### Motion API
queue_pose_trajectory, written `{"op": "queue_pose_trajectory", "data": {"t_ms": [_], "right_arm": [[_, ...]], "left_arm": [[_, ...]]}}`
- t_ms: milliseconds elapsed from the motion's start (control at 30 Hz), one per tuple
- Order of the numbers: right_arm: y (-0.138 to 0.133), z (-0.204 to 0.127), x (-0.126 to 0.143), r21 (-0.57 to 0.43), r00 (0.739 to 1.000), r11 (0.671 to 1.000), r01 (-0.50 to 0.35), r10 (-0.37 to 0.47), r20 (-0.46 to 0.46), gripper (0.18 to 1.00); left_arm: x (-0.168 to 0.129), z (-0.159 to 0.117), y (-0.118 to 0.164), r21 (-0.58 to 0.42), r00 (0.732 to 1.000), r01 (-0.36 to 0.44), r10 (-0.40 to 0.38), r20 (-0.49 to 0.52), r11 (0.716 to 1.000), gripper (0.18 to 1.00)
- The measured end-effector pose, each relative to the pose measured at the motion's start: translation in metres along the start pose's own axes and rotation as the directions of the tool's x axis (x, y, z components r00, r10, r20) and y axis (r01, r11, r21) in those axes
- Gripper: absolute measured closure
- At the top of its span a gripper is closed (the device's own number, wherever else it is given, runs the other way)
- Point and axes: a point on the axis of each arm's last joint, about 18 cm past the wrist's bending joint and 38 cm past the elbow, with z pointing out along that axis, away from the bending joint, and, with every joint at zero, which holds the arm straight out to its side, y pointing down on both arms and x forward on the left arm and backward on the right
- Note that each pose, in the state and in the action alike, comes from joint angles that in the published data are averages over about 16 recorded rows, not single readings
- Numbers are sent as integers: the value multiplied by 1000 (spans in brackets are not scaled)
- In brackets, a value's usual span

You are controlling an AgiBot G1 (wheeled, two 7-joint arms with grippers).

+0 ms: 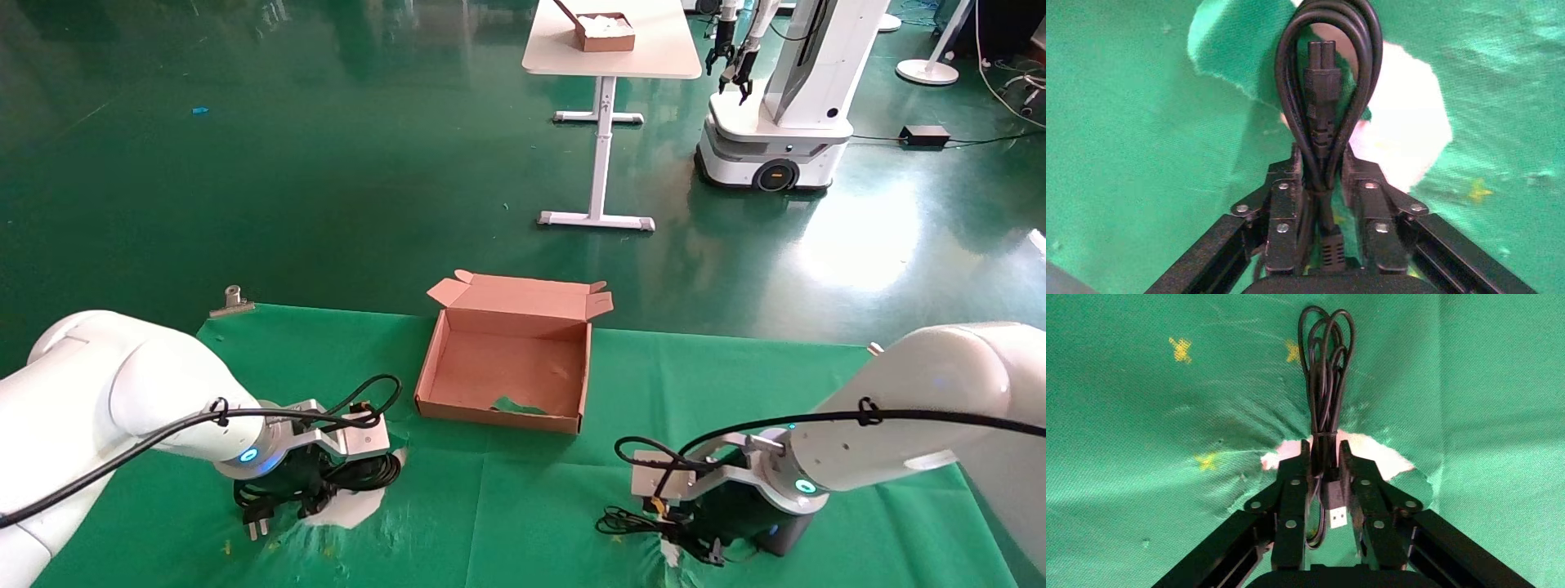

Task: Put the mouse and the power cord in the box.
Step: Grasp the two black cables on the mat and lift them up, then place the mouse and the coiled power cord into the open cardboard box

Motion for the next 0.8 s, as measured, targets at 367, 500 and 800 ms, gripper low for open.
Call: {"op": "queue_pose_trajectory", "data": {"t_ms": [367,500,800], "right_arm": [[0,-14,14,10,999,1000,0,1,-41,938],[1,-28,27,17,997,1000,-3,4,-76,953],[3,-72,63,49,984,998,-26,34,-177,958]], "left_arm": [[-10,-20,-9,59,1000,7,-6,-6,998,885],[-22,-43,-23,129,1000,21,-20,-3,991,890],[-52,-97,-85,344,997,-14,-13,77,939,893]]}}
